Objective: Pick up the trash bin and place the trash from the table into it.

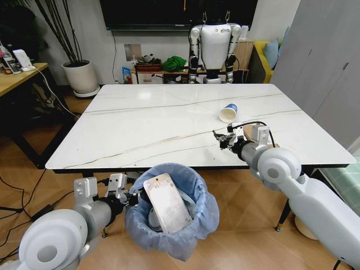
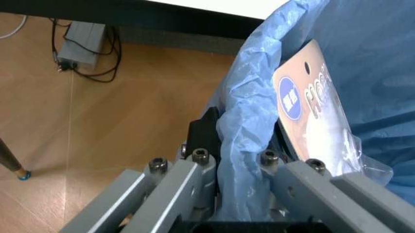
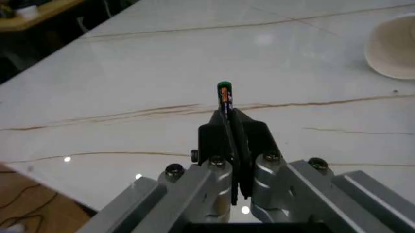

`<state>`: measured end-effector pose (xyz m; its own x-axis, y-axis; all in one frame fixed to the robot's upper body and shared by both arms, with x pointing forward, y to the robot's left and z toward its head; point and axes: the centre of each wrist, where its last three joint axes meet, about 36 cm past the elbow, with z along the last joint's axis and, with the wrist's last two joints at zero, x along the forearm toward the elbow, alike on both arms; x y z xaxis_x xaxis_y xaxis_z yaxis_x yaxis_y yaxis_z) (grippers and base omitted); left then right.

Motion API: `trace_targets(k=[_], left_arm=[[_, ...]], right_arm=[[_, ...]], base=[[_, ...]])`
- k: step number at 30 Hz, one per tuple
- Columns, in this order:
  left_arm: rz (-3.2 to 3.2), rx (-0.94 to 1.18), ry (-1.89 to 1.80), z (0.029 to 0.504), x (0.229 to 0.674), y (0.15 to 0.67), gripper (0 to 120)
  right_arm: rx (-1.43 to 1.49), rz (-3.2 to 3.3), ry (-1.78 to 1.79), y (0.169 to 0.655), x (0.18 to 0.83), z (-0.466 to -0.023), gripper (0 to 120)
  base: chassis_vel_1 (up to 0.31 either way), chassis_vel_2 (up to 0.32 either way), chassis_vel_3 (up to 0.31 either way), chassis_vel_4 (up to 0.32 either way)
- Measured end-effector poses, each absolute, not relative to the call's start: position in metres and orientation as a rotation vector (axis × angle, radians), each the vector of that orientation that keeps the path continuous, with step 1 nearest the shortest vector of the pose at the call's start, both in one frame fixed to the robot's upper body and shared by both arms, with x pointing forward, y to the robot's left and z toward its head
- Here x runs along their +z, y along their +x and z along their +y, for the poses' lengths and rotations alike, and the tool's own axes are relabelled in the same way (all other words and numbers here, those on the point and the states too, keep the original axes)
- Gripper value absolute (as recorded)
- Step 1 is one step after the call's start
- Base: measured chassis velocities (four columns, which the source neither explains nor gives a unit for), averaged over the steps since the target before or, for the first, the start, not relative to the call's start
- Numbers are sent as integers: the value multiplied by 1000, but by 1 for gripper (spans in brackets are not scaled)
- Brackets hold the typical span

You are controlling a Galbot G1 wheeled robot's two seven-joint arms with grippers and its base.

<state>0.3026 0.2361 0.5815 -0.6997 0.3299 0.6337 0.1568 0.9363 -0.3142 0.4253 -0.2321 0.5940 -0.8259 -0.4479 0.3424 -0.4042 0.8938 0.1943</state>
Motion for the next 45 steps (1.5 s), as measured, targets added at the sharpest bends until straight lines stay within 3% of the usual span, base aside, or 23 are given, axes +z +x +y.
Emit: trace_targets(k=[17, 27, 45], left_arm=[[-2371, 296, -317, 240, 583, 311, 3], [-2375, 297, -317, 238, 583, 318, 3], [-2368, 303, -334, 234, 583, 318, 3]], right_arm=[[-216, -2537, 1163, 327, 632, -204, 0], [-171, -2439, 1190, 313, 618, -200, 0], [-157, -2478, 1124, 316, 619, -202, 62]], base=[[0, 0, 0, 0], [0, 0, 0, 0], [0, 0, 0, 0]])
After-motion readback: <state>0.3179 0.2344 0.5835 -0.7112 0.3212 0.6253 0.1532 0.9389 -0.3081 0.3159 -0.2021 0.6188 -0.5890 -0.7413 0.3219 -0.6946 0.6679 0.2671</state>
